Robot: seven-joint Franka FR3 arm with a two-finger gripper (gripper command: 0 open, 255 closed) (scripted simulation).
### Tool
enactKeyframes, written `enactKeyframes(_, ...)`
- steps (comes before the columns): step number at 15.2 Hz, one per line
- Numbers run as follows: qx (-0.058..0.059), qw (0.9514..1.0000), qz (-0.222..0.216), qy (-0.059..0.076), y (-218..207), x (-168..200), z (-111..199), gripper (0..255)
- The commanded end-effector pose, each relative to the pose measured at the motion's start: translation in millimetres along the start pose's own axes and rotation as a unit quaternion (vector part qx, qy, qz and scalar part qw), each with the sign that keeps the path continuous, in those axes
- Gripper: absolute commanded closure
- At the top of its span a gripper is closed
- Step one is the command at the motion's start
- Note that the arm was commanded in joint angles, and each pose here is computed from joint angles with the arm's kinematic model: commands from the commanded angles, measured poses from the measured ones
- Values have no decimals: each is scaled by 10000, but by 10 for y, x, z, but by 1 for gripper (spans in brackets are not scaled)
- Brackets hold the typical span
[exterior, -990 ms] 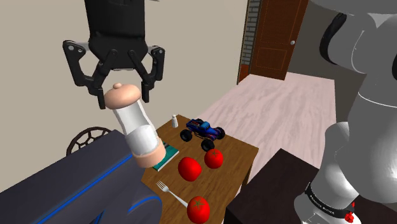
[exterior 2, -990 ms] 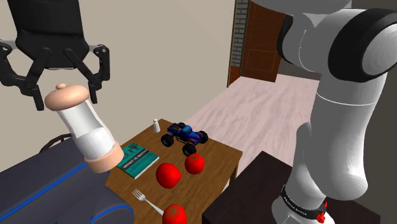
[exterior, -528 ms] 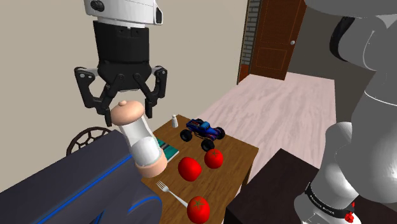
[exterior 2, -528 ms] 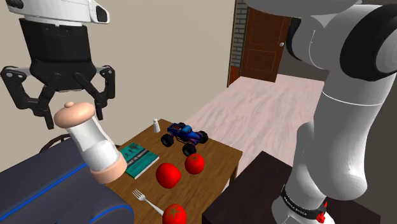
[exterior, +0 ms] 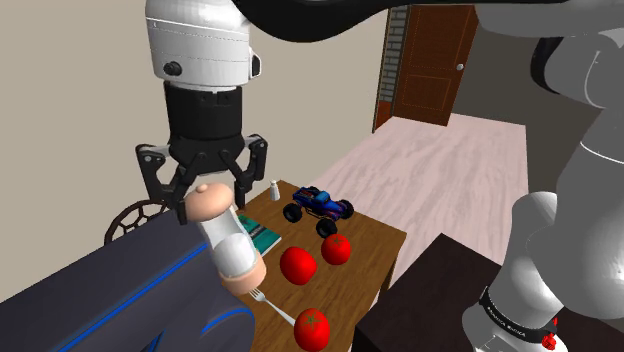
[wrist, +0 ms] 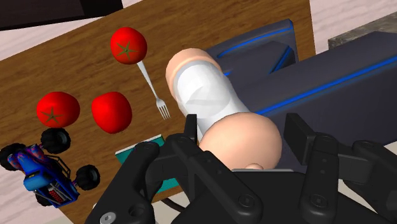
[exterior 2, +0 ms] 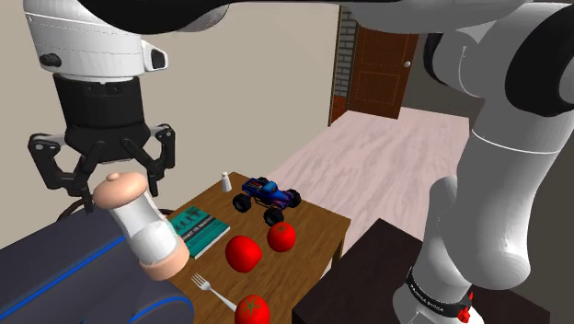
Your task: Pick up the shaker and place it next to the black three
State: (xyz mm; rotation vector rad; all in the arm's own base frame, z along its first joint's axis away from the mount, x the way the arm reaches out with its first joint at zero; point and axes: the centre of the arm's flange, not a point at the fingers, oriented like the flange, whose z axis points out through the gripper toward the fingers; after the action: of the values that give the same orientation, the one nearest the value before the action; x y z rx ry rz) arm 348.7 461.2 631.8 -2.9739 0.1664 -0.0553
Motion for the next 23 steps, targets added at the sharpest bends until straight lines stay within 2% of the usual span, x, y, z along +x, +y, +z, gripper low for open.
enactKeyframes(1,3,10000,0,3,11,11,108,255)
enactKeyframes(23,3,10000,0,3,201,-22,1254,255)
